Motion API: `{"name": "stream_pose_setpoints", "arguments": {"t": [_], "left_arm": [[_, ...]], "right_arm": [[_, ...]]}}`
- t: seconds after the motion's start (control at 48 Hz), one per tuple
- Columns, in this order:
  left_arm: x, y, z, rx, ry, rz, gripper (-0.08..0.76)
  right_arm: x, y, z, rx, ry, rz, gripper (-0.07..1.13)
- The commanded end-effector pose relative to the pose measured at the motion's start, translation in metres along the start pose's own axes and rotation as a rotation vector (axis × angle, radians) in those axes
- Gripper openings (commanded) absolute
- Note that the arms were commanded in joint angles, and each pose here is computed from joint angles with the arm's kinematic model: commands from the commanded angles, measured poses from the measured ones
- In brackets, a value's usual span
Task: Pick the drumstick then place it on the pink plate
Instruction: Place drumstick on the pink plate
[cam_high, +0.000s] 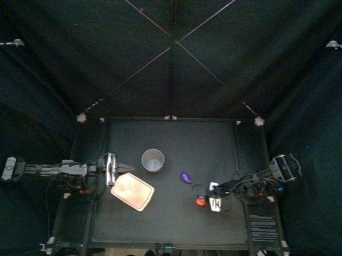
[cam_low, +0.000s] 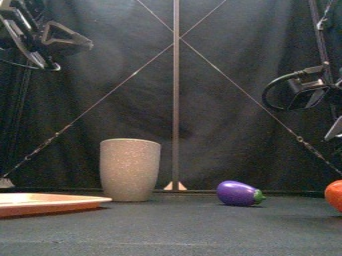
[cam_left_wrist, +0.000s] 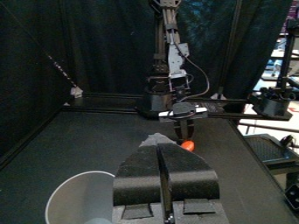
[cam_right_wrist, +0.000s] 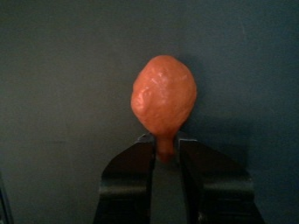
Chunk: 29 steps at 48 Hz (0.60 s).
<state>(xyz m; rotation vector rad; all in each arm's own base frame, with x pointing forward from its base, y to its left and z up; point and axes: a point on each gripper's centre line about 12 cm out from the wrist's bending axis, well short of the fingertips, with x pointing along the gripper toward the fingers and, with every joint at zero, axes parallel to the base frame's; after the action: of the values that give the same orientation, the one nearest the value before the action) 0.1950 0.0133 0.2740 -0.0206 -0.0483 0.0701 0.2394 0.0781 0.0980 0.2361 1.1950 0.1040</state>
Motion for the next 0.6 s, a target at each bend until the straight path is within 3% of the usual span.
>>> {"name": "stream_pose_setpoints", "arguments": {"t": [0.021, 0.333, 0.604], "left_arm": [[0.002, 0.000, 0.004, -0.003, -0.015, 0.003, 0.126], [0.002, 0.001, 0.005, 0.006, -0.015, 0.003, 0.126], [0.002, 0.004, 0.006, 0.010, -0.020, 0.019, 0.126]], "right_arm": [[-0.007, 0.007, 0.014, -0.015, -0.047, 0.020, 0.42], [-0.048, 0.025, 0.100, -0.083, -0.360, 0.052, 0.41], [-0.057, 0.017, 0.181, -0.035, -0.622, 0.036, 0.41]]}}
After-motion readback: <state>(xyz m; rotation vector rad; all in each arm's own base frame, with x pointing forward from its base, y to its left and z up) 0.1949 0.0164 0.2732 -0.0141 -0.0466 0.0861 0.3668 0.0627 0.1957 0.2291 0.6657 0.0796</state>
